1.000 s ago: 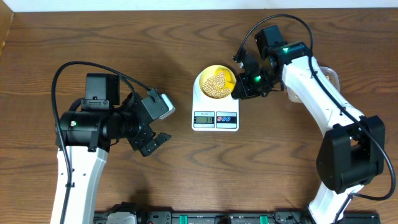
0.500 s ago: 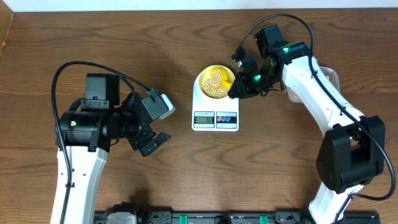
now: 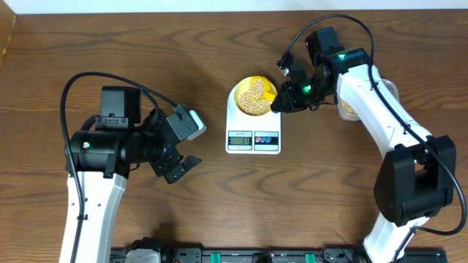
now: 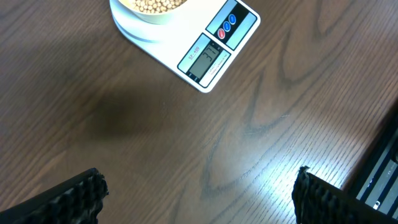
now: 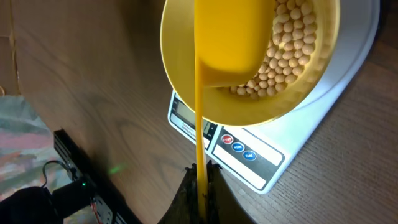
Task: Scoop item into bowl and weigh 50g on scale
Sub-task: 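Tilt the scoop slightly to trickle soybeans into the bowl, right gripper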
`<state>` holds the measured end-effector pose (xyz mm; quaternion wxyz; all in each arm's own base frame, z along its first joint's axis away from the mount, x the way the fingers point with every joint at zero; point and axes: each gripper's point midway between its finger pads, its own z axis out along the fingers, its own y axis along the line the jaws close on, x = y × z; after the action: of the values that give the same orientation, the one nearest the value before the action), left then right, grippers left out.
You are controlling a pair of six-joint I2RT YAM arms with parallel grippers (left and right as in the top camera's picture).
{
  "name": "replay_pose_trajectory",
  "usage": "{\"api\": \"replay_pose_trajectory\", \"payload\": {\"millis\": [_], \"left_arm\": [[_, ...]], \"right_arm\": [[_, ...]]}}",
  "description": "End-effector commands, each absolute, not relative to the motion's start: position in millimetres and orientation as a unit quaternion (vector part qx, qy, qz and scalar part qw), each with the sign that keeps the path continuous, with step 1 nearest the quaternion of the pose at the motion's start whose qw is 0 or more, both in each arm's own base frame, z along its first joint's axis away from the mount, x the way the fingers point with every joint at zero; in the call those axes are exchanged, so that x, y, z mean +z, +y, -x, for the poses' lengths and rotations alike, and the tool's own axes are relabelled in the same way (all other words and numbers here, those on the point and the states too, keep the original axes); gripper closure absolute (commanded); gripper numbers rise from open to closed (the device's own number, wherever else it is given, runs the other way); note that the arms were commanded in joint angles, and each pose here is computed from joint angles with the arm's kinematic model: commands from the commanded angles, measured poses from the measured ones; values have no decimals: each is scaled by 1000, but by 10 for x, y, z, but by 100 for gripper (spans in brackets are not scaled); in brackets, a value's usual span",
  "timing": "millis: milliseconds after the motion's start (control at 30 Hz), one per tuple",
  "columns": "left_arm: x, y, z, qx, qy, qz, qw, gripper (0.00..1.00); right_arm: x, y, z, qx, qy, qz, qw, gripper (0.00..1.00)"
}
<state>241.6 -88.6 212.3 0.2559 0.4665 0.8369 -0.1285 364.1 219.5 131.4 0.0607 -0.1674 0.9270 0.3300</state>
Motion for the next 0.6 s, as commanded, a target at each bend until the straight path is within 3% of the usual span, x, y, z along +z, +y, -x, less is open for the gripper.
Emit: {"api": "replay_pose_trajectory", "payload": {"millis": [0, 567], "left_arm": [[2168, -875, -2421, -123, 834, -469, 262, 2], [2167, -875, -2420, -123, 834, -469, 262, 2]], "right_arm": [[1565, 2175, -3708, 336, 922, 168, 92, 99], [1571, 2186, -3733, 332, 924, 165, 98, 99]]}}
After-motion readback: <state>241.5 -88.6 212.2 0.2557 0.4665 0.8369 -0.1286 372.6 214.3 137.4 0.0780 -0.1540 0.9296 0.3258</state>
